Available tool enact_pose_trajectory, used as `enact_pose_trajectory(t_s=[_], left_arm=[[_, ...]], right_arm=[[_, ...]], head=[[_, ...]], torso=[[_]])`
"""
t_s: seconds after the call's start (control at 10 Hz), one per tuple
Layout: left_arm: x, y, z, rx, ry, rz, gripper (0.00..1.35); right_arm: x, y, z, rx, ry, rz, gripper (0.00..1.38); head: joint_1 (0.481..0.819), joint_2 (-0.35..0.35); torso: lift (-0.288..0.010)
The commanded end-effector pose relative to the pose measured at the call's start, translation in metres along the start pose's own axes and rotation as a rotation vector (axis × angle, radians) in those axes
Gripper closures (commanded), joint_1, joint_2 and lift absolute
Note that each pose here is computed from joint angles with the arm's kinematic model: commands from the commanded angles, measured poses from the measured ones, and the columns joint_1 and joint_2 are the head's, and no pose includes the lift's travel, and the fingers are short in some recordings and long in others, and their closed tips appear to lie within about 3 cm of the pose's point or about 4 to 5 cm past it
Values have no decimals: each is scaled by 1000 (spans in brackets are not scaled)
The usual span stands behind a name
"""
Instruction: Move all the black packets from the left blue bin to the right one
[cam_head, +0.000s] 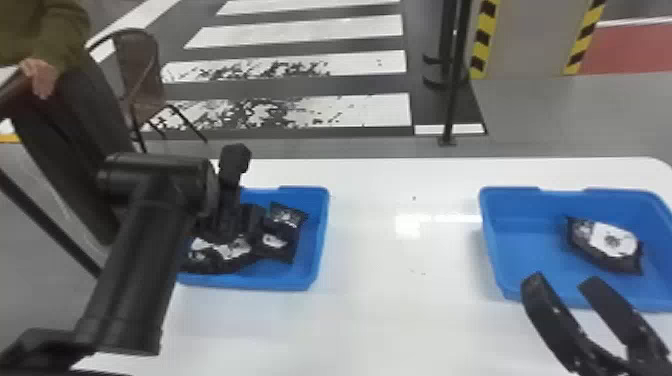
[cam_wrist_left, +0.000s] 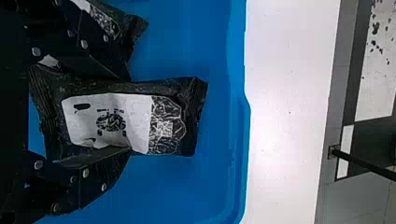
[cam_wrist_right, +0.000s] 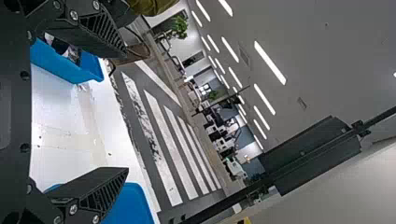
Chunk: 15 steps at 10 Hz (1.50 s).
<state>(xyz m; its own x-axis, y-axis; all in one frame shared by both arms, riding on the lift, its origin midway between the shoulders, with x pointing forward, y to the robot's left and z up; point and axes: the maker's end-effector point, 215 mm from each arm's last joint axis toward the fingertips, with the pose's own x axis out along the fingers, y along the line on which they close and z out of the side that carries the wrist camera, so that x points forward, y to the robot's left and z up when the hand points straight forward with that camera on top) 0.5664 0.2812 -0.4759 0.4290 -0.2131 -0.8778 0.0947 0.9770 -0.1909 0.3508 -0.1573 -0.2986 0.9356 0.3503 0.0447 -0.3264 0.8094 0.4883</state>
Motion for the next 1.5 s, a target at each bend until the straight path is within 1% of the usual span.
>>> enact_pose_trajectory(t_s=[0.0,0.1,0.2,0.3,0.4,0.6,0.7,0.8,0.9,1.0,1.1,1.2,1.3,1.4], left_arm=[[8,-9,-4,2,-7,-29,818],[9,-12,3,20,-40,-40,845],[10,-12,7,27,-78,-53,1266],[6,-16,10,24,-125,-90,1213],[-11,-18,13,25,-191,-107,1208],[-65,-24,11,11,-347,-168,1208],[-92,-36,3,23,-407,-211,1208],[-107,-74,-3,36,-458,-356,1208],[-117,-107,-11,49,-495,-493,1208],[-131,-132,-24,69,-526,-574,1208],[-141,-156,-44,82,-527,-634,1208],[-146,-182,-64,97,-508,-683,1208],[-150,-203,-78,111,-493,-723,1208],[-154,-228,-87,119,-482,-780,1208]], right_arm=[[-1,0,0,8,-1,1,163],[-1,0,0,12,-2,2,163],[-2,1,0,17,-1,3,163],[-2,1,1,14,-2,5,163],[-2,2,2,13,-4,8,163],[2,7,4,13,-7,28,163],[5,11,5,17,-7,48,163],[12,15,1,37,2,89,163],[21,20,-4,44,16,141,163],[32,28,-8,56,33,204,163],[42,33,-11,60,49,258,163],[49,37,-15,67,69,297,160],[58,40,-22,74,95,335,159],[66,40,-31,86,126,367,159]], head=[[695,153],[695,145],[695,137],[695,133],[695,128],[695,130],[695,137],[695,145],[695,133],[695,120],[695,94],[695,79],[695,70],[695,50]], torso=[[-140],[-140],[-140],[-140],[-140],[-140],[-140],[-140],[-140],[-140],[-140],[-140],[-140],[-140]])
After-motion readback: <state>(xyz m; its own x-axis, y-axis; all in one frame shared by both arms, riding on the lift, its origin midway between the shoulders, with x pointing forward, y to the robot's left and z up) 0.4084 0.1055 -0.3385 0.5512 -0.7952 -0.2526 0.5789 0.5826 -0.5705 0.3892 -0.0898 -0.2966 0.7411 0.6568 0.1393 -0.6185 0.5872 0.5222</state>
